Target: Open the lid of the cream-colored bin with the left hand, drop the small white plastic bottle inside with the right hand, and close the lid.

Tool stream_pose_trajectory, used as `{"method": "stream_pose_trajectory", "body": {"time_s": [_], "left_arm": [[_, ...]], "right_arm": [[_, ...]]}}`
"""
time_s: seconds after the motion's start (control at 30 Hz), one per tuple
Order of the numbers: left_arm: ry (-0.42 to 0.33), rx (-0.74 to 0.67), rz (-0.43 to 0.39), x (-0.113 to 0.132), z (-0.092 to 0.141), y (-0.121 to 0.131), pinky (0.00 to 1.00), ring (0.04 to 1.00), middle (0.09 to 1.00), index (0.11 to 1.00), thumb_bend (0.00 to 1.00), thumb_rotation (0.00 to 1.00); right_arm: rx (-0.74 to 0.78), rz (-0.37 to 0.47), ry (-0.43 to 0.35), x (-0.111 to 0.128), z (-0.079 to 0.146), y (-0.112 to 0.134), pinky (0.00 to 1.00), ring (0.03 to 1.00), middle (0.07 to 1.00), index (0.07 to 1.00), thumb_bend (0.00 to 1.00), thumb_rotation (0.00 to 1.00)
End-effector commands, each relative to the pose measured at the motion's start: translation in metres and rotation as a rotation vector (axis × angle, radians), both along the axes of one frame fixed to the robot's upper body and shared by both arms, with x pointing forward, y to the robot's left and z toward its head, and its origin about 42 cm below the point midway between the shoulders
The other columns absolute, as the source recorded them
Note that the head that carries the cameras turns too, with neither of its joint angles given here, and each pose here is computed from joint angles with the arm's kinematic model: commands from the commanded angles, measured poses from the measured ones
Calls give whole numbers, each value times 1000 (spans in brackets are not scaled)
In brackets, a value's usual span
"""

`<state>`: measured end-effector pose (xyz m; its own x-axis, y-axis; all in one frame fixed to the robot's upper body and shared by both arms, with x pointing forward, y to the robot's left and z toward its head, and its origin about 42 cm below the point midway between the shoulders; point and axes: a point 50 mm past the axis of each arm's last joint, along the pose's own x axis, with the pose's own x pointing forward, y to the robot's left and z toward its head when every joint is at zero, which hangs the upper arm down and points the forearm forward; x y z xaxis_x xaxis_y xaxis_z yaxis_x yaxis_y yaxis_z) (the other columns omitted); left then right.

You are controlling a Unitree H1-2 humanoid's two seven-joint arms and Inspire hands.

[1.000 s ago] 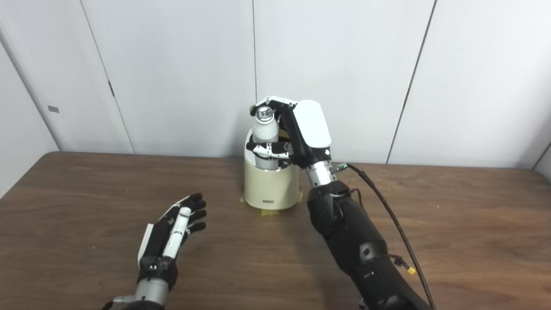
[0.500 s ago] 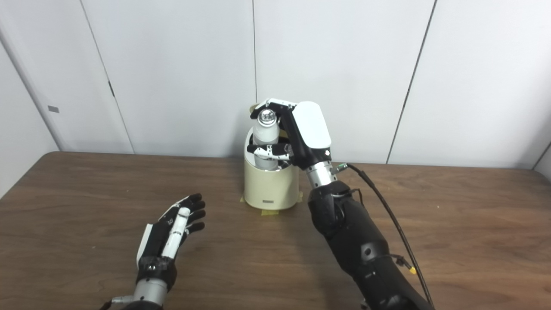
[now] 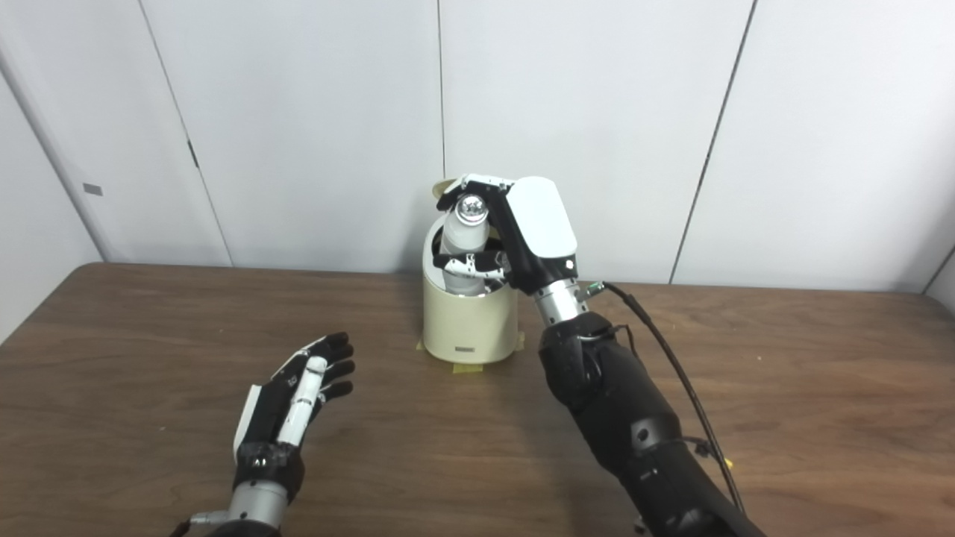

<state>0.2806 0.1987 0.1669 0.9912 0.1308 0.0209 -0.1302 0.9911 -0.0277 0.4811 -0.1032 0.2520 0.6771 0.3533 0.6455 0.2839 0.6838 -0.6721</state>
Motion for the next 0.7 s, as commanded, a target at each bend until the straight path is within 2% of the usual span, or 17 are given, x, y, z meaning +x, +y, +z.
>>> {"method": "stream_pose_trajectory", "body": {"time_s": [0.0,0.2,0.4,0.5,0.53,0.57,0.6,0.67], "left_arm": [[-76,-4,-3,2,16,-2,748,784,789,777,519,723],[-76,1,-4,2,16,-1,758,785,793,773,521,728],[-73,9,-5,2,16,-1,754,785,791,767,504,736],[-77,6,-7,2,16,-1,752,782,788,761,485,727],[-78,6,-7,2,16,-1,751,781,787,760,477,725],[-78,8,-8,2,16,-1,749,779,785,757,471,724],[-78,10,-8,2,16,-1,750,781,787,757,467,726],[-77,13,-10,2,16,-1,750,781,787,757,465,728]], "right_arm": [[-12,4,-49,8,21,0,325,393,490,516,497,0],[-19,-1,-48,8,17,-1,325,395,489,518,497,0],[-55,-29,-14,7,16,0,315,398,488,532,496,0],[-85,-50,-1,6,16,0,323,431,483,537,498,0],[-104,-62,9,6,16,1,336,450,483,534,499,0],[-123,-70,21,6,16,1,407,459,491,508,512,0],[-140,-75,35,6,16,1,458,536,500,495,521,0],[-187,-85,72,6,15,1,575,662,657,496,523,111]]}}
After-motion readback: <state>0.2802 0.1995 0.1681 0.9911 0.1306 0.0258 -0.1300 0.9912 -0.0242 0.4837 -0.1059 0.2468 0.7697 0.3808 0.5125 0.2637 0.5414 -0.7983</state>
